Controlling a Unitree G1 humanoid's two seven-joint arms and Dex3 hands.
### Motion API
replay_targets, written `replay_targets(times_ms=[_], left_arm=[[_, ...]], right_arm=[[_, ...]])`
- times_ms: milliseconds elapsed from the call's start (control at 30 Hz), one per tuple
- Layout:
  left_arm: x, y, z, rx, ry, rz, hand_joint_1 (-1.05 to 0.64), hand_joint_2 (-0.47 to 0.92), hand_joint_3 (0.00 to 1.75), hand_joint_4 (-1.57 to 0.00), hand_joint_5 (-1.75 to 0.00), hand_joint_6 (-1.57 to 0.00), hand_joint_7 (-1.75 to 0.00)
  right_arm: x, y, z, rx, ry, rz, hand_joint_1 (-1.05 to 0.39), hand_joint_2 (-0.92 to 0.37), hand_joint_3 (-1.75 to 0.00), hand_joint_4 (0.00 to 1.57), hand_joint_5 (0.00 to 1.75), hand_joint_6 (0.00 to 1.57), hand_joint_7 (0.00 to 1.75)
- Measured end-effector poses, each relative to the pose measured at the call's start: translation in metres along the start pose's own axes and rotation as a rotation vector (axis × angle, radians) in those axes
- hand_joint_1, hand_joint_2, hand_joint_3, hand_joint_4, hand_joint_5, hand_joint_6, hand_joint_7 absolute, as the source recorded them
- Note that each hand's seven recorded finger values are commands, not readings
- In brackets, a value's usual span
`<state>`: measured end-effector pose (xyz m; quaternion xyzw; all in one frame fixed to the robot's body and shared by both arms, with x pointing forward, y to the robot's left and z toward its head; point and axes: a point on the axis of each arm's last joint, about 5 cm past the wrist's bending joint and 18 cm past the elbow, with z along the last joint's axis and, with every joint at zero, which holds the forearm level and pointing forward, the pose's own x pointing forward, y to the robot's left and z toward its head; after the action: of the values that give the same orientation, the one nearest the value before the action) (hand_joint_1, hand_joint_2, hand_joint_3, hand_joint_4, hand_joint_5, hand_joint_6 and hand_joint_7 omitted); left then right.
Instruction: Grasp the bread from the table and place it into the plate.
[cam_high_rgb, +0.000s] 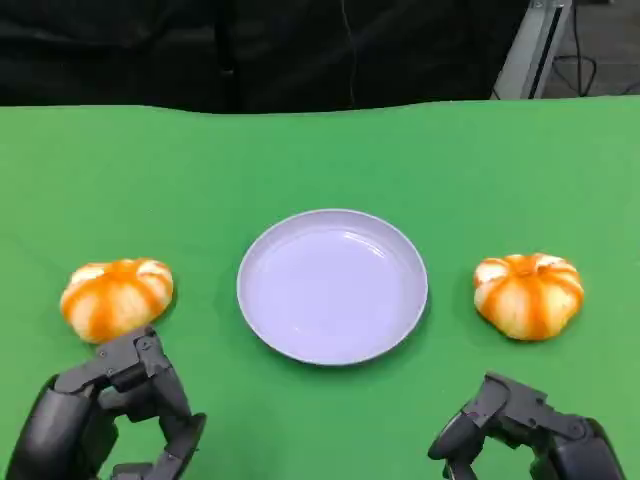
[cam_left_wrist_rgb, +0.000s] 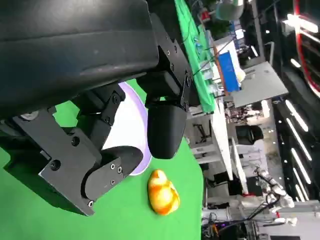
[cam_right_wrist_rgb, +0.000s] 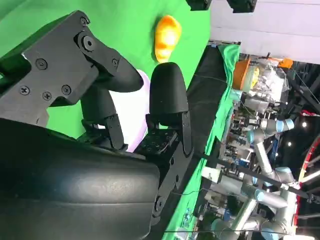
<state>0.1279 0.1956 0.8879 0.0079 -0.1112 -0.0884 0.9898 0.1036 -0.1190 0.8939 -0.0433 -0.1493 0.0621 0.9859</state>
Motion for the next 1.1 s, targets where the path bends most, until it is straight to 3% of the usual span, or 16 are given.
replay_targets(times_ms=[33,133,233,267,333,433,667,1100], left_arm=[[0.000,0.001,0.001,0.002,0.021,0.001,-0.08,0.62,0.82,-0.58,-1.69,-0.58,-1.42],[0.003,0.005,0.006,0.034,0.077,-0.021,-0.07,0.71,0.61,-0.49,-1.53,-0.54,-1.18],[0.005,0.006,0.009,0.036,0.119,-0.031,-0.07,0.74,0.56,-0.49,-1.50,-0.54,-1.13],[0.005,0.006,0.010,0.035,0.127,-0.032,-0.17,0.80,0.43,-0.34,-1.19,-0.40,-0.85],[0.012,0.009,0.012,0.132,0.145,-0.061,-0.29,0.90,0.22,-0.28,-0.80,-0.40,-0.41],[0.033,0.022,0.023,0.398,0.163,-0.103,-0.38,0.92,0.16,-0.16,-0.60,-0.33,-0.19],[0.057,0.034,0.032,0.697,0.200,-0.156,-0.52,0.92,0.08,-0.08,-0.38,-0.28,-0.04],[0.093,0.031,0.005,1.212,0.288,-0.190,-0.59,0.92,0.03,0.00,-0.22,-0.18,0.00]], right_arm=[[0.000,0.0000,0.000,0.000,0.000,0.000,-0.09,-0.34,-1.31,0.71,1.60,0.79,1.29],[0.000,0.0003,0.000,0.001,0.000,0.001,-0.08,-0.35,-1.30,0.71,1.60,0.79,1.29],[0.000,0.0004,0.000,0.002,0.000,0.001,-0.08,-0.35,-1.30,0.71,1.60,0.79,1.29],[0.000,0.0005,0.000,0.002,0.000,0.001,-0.09,-0.35,-1.29,0.71,1.60,0.79,1.29],[0.000,0.0005,0.000,0.002,0.001,0.001,-0.09,-0.37,-1.28,0.70,1.60,0.78,1.30],[0.000,0.0007,0.000,0.002,-0.001,0.002,-0.09,-0.38,-1.26,0.70,1.61,0.78,1.31],[0.001,0.0007,0.000,0.003,-0.002,0.003,-0.09,-0.37,-1.27,0.71,1.61,0.78,1.30],[0.000,0.0008,-0.001,0.004,0.003,0.003,-0.10,-0.37,-1.25,0.71,1.61,0.78,1.29]])
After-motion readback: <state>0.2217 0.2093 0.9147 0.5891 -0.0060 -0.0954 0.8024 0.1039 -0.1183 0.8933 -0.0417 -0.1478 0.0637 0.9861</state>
